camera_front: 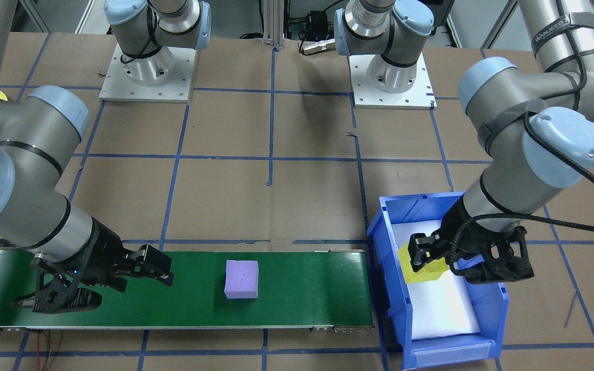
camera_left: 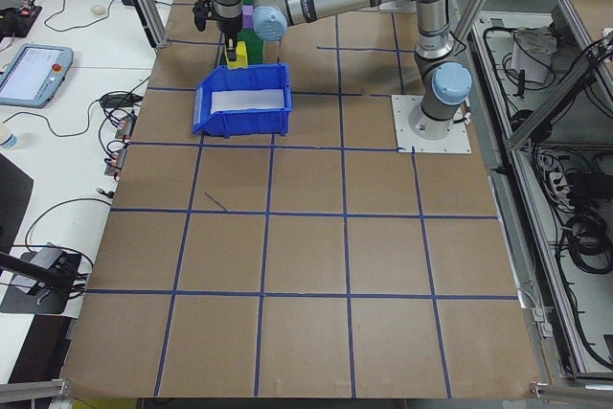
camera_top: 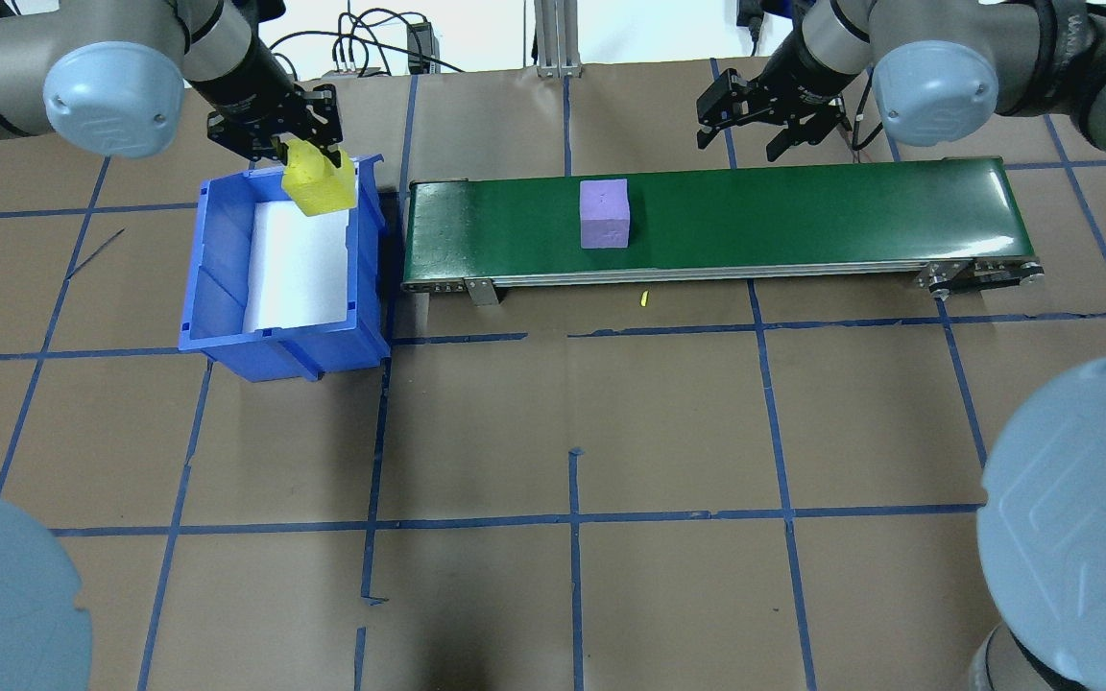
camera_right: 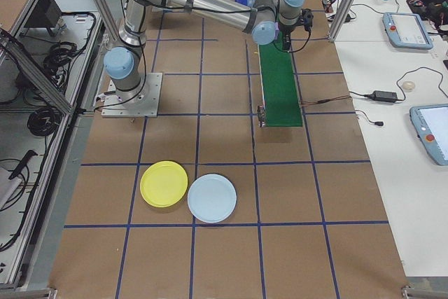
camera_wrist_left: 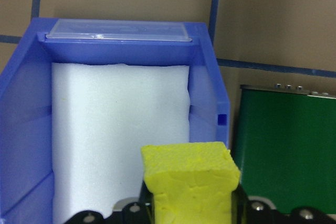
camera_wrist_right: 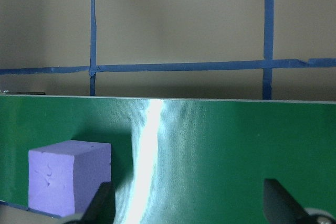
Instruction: Move block left to right into plate
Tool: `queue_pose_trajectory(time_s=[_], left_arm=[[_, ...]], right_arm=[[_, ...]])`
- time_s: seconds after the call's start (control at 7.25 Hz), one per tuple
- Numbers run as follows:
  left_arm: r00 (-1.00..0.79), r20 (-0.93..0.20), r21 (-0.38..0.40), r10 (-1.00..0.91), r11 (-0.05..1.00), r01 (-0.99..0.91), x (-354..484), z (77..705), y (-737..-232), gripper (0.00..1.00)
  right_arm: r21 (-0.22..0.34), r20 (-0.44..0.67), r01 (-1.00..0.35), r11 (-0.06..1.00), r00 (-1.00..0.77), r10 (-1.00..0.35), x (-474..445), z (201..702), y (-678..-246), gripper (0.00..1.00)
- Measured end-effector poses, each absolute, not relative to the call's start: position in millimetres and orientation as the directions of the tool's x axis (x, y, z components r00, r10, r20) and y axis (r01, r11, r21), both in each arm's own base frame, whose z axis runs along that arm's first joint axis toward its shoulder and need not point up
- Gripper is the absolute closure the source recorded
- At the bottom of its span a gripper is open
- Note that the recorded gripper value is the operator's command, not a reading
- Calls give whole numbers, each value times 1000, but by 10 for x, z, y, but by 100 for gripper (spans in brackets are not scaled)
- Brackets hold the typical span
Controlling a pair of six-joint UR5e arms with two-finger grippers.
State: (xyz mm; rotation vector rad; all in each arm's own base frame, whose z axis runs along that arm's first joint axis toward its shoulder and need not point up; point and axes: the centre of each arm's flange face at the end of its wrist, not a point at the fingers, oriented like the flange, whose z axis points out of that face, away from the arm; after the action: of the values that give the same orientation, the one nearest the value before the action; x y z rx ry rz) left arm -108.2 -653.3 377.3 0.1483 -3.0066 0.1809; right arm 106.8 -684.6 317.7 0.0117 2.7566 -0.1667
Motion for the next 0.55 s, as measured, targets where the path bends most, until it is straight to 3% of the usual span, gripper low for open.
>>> queue_pose_trajectory(time_s=[0.41, 0.55], left_arm=[[-995, 99, -99, 8, 995, -2, -2050, 3271, -6411, 74], [-996, 91, -102, 17, 995, 7, -2166, 3079, -6442, 66]], right_arm=[[-95, -411, 56, 994, -912, 12, 948, 3032, -6883, 0], [-94, -412, 55, 994, -911, 12, 946, 3017, -6885, 0]])
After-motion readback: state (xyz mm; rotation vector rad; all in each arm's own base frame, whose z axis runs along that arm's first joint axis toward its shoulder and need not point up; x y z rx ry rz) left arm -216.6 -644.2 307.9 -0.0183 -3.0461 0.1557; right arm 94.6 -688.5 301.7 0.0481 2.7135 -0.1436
